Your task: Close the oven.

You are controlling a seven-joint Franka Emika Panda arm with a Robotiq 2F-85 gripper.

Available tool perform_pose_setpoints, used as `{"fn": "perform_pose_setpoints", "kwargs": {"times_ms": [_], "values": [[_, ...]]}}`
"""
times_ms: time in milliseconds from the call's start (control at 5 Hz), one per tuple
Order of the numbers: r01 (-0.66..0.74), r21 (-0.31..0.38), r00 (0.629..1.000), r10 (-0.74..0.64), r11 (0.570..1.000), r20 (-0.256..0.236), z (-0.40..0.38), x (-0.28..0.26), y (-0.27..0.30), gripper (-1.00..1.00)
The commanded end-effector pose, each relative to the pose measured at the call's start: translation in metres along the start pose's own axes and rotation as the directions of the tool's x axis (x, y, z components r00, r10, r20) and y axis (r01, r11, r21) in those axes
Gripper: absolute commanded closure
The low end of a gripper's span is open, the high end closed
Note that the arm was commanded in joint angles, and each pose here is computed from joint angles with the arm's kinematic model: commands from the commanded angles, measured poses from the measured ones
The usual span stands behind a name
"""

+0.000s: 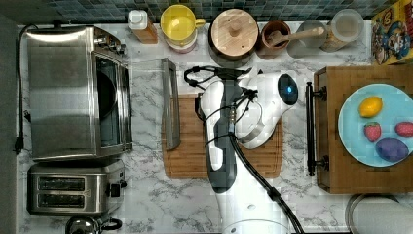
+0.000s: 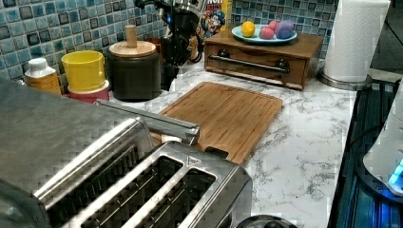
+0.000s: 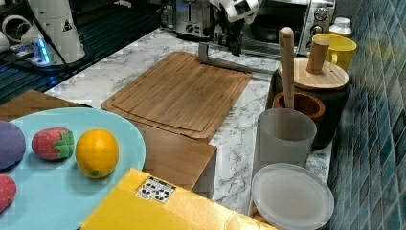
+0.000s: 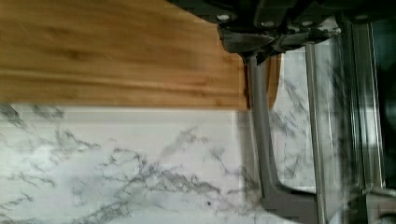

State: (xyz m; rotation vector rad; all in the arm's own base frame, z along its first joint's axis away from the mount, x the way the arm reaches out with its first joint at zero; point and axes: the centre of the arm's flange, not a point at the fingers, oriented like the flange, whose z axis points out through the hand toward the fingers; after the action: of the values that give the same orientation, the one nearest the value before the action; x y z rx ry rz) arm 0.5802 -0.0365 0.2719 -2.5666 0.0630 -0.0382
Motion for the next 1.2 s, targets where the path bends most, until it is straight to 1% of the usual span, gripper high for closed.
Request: {"fn": "perform_pose_setpoints", "kwargs": {"times_ms": [200, 400, 600, 800, 1000, 1200], "values": [[0.118, 0.043, 0.993, -0.117, 0.992, -0.021, 0.025, 0.026, -0.042, 1.0], [0.12, 0.014, 0.993, -0.12, 0.993, 0.006, 0.052, 0.03, -0.048, 1.0], [0.096, 0.06, 0.995, -0.098, 0.994, 0.028, 0.059, 0.04, -0.055, 1.0], [0.09, 0.122, 0.996, -0.088, 0.988, -0.022, 0.047, 0.04, -0.07, 1.0], [0.072, 0.164, 0.997, -0.067, 0.984, -0.034, 0.035, 0.045, -0.072, 1.0], [0.072, 0.146, 0.997, -0.066, 0.987, -0.049, 0.032, 0.048, -0.074, 1.0]]}}
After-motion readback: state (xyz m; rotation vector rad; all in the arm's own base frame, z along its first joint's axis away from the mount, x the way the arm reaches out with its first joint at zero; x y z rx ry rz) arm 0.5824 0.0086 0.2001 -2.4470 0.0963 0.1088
